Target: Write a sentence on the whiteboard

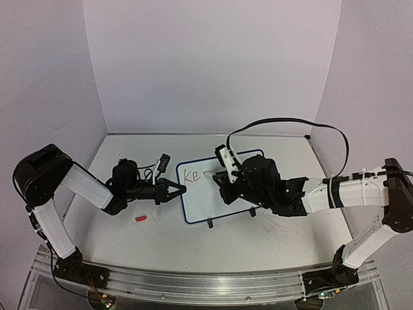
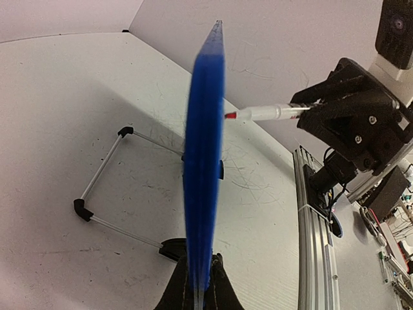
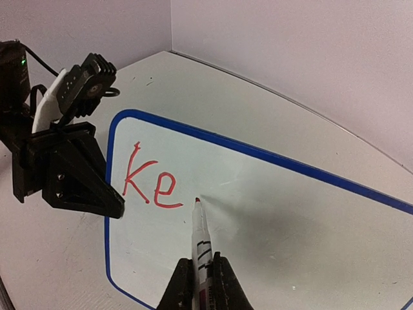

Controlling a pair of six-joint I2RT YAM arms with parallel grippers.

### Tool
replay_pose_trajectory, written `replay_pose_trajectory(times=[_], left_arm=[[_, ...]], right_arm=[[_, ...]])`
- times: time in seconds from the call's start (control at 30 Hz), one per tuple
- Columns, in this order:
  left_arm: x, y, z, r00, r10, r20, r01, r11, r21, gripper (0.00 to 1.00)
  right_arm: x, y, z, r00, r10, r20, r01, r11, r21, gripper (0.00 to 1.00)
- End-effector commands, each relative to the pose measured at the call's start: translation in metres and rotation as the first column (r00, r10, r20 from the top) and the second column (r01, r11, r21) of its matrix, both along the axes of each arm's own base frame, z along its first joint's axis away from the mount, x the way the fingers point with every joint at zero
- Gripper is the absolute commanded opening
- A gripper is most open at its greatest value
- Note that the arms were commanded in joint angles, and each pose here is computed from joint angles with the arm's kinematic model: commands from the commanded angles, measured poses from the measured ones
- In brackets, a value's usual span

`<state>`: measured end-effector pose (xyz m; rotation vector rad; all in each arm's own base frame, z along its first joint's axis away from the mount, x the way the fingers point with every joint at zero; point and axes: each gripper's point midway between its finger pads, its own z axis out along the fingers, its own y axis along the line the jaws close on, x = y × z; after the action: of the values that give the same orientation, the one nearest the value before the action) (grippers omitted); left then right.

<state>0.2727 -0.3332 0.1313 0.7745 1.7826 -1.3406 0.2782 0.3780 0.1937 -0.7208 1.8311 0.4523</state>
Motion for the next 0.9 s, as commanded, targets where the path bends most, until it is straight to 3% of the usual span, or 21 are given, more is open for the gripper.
replay_pose_trajectory(times=[0.0,0.47,0.87], left_arm=[[0.005,0.0,0.011,0.999,0.014,0.032,-0.014,1.0,0.0,0.0],[0.006,0.0,0.01,0.999,0.013,0.036,-0.013,1.0,0.004,0.0],[0.006,0.0,0.011,0.999,0.013,0.036,-0.013,1.0,0.005,0.0]], right_arm=[[0.001,0.016,0.007,0.999,0.041,0.008,-0.041,0.999,0.029,0.0],[0.002,0.006,0.017,0.999,0.004,0.038,-0.006,0.998,0.068,0.0],[0.013,0.003,0.003,0.998,-0.066,0.018,0.065,0.998,0.025,0.0]])
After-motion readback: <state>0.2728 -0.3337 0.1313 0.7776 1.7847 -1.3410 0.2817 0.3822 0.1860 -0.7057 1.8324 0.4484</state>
